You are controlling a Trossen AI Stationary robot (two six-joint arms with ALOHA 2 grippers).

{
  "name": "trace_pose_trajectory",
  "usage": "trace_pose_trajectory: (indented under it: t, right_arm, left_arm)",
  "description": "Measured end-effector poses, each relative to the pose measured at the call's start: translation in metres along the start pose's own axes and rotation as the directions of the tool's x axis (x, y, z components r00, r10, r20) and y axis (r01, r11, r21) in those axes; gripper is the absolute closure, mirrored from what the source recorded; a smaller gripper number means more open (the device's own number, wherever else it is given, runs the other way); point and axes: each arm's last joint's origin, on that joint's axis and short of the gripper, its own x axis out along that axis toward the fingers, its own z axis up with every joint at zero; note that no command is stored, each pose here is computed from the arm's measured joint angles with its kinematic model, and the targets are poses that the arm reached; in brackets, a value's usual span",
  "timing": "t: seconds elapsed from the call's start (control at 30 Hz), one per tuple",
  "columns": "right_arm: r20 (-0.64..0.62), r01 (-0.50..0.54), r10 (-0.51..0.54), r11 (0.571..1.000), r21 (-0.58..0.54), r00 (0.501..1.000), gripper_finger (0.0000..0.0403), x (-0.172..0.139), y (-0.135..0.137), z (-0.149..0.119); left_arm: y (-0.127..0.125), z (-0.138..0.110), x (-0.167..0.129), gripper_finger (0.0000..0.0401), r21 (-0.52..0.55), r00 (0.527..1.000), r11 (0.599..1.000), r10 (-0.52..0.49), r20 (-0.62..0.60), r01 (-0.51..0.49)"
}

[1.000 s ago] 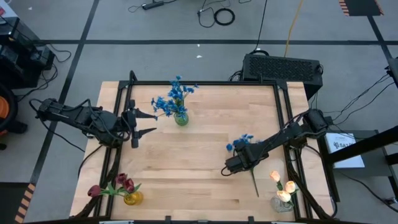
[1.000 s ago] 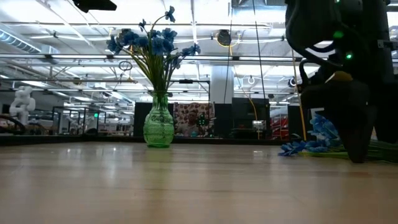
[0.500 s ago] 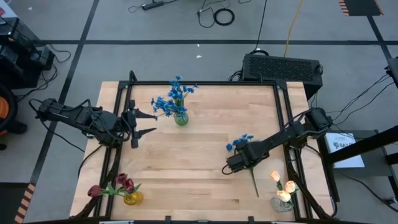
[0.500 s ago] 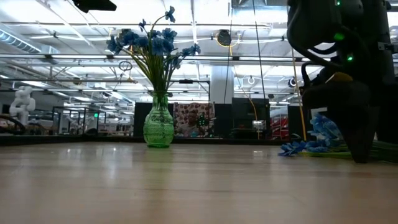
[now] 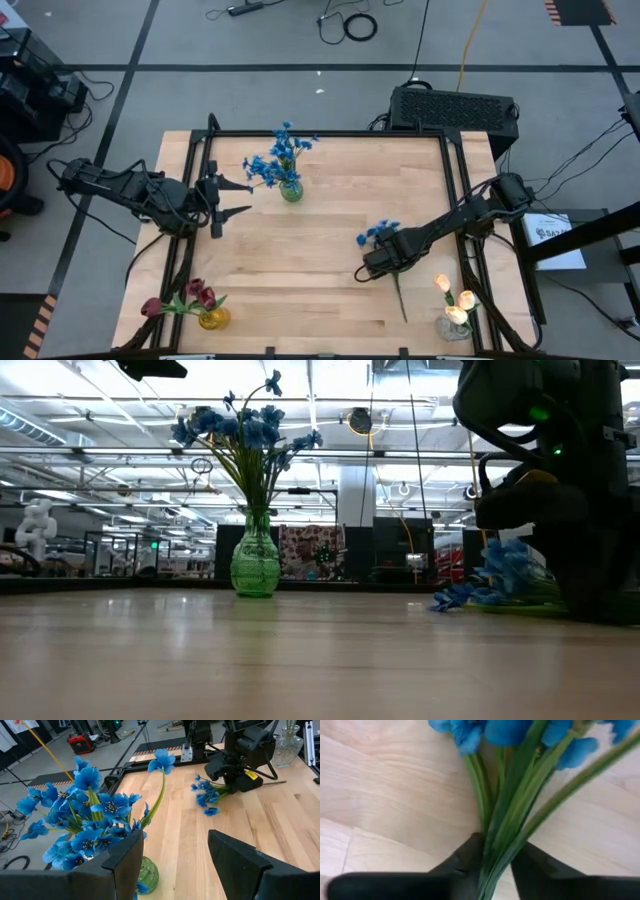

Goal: Sort flowers into vase by color
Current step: Put the blue flowers into the green vase

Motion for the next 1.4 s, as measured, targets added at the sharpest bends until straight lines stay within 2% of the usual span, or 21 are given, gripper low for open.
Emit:
trace_pose_trajectory:
  t: [0.2, 0.37, 0.53, 0.63, 0.77, 0.93, 1.0, 1.2, 1.3, 1.4]
  right_arm:
    - [0.019, -0.002, 0.003, 1.000, -0.012, 1.000, 0.0389, 0.000, 0.000, 0.000]
    - [0.097, -0.018, 0.027, 0.996, -0.092, 0.995, 0.0395, -0.014, 0.012, 0.000]
    - [0.309, -0.066, 0.115, 0.984, -0.164, 0.944, 0.0399, -0.052, 0.034, 0.010]
    - [0.431, -0.082, 0.169, 0.974, -0.212, 0.886, 0.0400, -0.078, 0.046, 0.018]
    - [0.588, -0.083, 0.248, 0.953, -0.292, 0.770, 0.0401, -0.118, 0.059, 0.036]
    - [0.733, -0.008, 0.292, 0.931, -0.364, 0.614, 0.0402, -0.168, 0.068, 0.061]
    - [0.769, 0.025, 0.306, 0.922, -0.386, 0.562, 0.0402, -0.189, 0.067, 0.071]
    - [0.837, 0.055, 0.364, 0.906, -0.421, 0.408, 0.0402, -0.246, 0.041, 0.097]
    - [0.851, 0.068, 0.361, 0.907, -0.415, 0.381, 0.0403, -0.264, 0.018, 0.109]
    - [0.840, 0.034, 0.384, 0.903, -0.428, 0.383, 0.0403, -0.272, 0.003, 0.122]
  left_arm:
    - [0.000, 0.000, 0.000, 0.0171, 0.000, 1.000, 1.000, 0.000, 0.000, 0.000]
    - [0.000, 0.000, 0.000, 0.0171, 0.000, 1.000, 1.000, 0.000, 0.000, 0.000]
    - [0.000, 0.002, -0.001, 0.0171, 0.012, 1.000, 1.000, 0.000, 0.019, 0.000]
    - [0.000, 0.008, -0.002, 0.0171, 0.000, 0.997, 1.000, -0.003, 0.071, 0.003]
    - [-0.003, 0.011, -0.004, 0.0171, 0.022, 0.994, 0.999, -0.033, 0.108, 0.031]
    - [-0.011, 0.013, -0.004, 0.0171, 0.067, 0.974, 0.981, -0.188, 0.124, 0.181]
    - [-0.016, 0.014, 0.001, 0.0171, 0.079, 0.965, 0.972, -0.230, 0.126, 0.221]
    - [-0.033, 0.012, 0.032, 0.0171, 0.193, 0.974, 0.960, -0.217, 0.062, 0.201]
    - [-0.042, 0.011, 0.048, 0.0171, 0.232, 0.978, 0.953, -0.206, 0.035, 0.193]
    - [-0.048, 0.008, 0.064, 0.0171, 0.265, 0.981, 0.946, -0.193, -0.002, 0.186]
